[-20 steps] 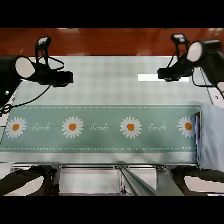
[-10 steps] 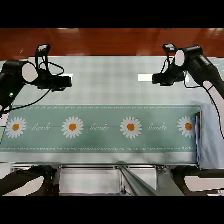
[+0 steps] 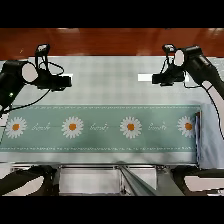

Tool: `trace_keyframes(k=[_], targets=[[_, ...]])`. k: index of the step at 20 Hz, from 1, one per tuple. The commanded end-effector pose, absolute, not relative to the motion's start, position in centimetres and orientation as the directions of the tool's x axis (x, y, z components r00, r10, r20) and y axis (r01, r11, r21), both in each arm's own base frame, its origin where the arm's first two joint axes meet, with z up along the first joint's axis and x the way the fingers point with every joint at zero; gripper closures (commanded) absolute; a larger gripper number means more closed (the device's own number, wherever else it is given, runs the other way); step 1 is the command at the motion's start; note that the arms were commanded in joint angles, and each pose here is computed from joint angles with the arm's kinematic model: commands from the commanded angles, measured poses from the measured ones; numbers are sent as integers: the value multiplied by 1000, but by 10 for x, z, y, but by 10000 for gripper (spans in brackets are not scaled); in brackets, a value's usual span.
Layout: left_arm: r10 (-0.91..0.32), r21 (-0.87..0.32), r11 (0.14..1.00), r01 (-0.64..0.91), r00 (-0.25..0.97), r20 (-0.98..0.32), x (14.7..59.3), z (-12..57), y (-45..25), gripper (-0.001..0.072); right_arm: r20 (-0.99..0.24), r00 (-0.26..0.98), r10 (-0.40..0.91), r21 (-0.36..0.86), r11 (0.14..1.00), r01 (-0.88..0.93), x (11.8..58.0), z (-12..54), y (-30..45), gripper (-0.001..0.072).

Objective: Fold the shirts.

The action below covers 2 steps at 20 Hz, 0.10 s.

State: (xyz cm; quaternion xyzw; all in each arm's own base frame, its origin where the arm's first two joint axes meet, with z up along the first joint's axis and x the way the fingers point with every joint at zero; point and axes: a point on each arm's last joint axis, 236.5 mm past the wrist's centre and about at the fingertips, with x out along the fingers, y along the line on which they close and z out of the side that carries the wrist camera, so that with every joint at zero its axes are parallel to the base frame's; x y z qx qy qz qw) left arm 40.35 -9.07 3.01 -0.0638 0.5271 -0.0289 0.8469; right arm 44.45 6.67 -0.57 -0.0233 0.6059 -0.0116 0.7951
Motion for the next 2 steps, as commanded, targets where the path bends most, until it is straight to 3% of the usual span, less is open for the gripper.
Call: trace_keyframes(k=[1,2], targets=[[-116,-137,990,-17,442,-889,404,30,-90,672,-963,266,-46,-50,999,-10,445,-6,67,689],[-116,-137,990,-17,442,-890,404,30,-90,672,-963,266,-46,-50,999,-10,445,-6,67,689]])
